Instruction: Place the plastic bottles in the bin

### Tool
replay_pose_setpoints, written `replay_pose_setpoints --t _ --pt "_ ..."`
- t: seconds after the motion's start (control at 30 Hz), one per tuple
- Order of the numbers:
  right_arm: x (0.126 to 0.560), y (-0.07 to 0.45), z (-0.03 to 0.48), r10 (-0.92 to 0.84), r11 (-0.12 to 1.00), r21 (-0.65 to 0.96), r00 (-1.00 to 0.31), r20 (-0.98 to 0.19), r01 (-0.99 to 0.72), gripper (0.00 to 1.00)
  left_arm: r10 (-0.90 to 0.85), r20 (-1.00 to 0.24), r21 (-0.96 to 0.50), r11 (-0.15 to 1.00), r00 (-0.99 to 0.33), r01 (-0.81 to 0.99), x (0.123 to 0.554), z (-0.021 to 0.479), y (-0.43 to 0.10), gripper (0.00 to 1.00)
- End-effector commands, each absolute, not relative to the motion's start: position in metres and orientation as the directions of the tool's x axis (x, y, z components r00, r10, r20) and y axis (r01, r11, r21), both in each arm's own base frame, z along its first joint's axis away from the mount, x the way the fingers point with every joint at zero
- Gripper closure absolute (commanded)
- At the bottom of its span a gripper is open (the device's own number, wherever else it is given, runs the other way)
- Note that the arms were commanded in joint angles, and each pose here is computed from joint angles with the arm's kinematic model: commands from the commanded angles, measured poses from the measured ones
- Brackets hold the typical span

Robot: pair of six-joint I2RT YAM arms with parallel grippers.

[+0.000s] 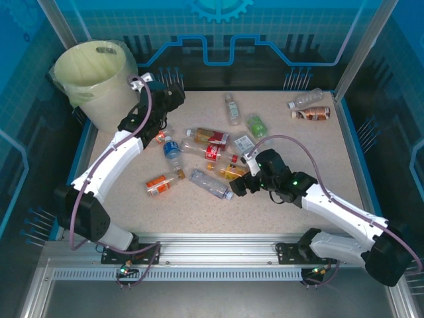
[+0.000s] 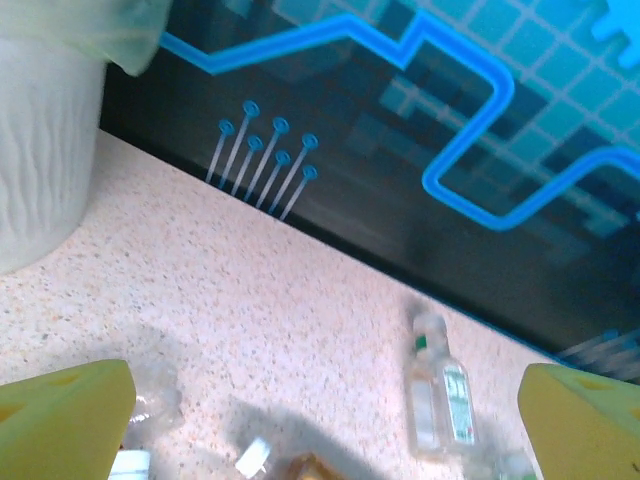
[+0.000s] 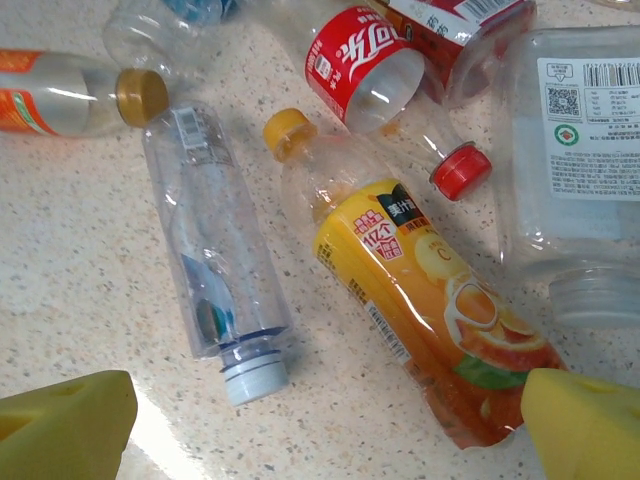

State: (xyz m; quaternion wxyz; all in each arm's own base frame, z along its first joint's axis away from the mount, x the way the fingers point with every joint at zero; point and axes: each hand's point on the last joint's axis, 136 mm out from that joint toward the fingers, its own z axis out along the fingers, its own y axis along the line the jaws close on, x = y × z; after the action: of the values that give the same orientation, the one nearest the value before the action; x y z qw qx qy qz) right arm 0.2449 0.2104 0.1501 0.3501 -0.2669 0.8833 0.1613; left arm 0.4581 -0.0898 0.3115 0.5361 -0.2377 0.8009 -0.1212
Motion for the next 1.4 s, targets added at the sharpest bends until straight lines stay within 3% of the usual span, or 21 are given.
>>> replay_pose_setpoints --t 0.0,0.2,0.4,0.53,0.73,0.87,0.97,1.07,1.23,1.37 --pt "0.248 0.214 0.144 -0.448 0.768 0.017 -0.555 -0.701 -0.641 0.0 -0.445 -0.78 -0.417 0.894 -0.44 -0.164 0.434 0.295 -0.107 0.01" --pt "0.242 0.214 0.113 -0.593 0.711 -0.021 -0.583 -0.555 -0.703 0.0 -0.43 -0.681 -0.465 0.879 -0.593 -0.103 0.398 0.265 -0.133 0.01" --pt "0.262 0.202 0.079 -0.635 0.743 -0.122 -0.636 -0.437 -0.658 0.0 -0.462 -0.628 -0.464 0.868 -0.626 -0.174 0.362 0.233 -0.118 0.01" --pt "0.28 0.195 0.07 -0.638 0.757 -0.147 -0.672 -0.376 -0.636 0.05 -0.462 -0.589 -0.445 0.87 -0.663 -0.212 0.345 0.211 -0.112 0.01" --pt "0.289 0.195 0.054 -0.714 0.692 -0.151 -0.638 -0.288 -0.705 0.06 -0.475 -0.521 -0.461 0.856 -0.709 -0.234 0.327 0.181 -0.115 0.01" --pt "0.292 0.193 0.04 -0.731 0.676 -0.109 -0.644 -0.223 -0.729 0.12 -0.482 -0.515 -0.468 0.851 -0.709 -0.238 0.32 0.172 -0.113 0.01" --pt "0.291 0.197 0.031 -0.762 0.639 -0.071 -0.618 -0.192 -0.766 0.16 -0.418 -0.533 -0.531 0.842 -0.735 -0.094 0.32 0.18 -0.136 0.01" --pt "0.297 0.196 0.029 -0.772 0.631 -0.08 -0.615 -0.159 -0.772 0.21 -0.418 -0.534 -0.551 0.832 -0.736 -0.073 0.319 0.175 -0.14 0.01" --pt "0.291 0.201 0.029 -0.81 0.578 -0.041 -0.568 -0.145 -0.815 0.34 -0.421 -0.532 -0.581 0.813 -0.735 -0.045 0.316 0.169 -0.145 0.01" --pt "0.293 0.198 0.047 -0.817 0.572 -0.055 -0.563 -0.127 -0.818 0.44 -0.35 -0.58 -0.621 0.774 -0.736 0.122 0.314 0.191 -0.167 0.01"
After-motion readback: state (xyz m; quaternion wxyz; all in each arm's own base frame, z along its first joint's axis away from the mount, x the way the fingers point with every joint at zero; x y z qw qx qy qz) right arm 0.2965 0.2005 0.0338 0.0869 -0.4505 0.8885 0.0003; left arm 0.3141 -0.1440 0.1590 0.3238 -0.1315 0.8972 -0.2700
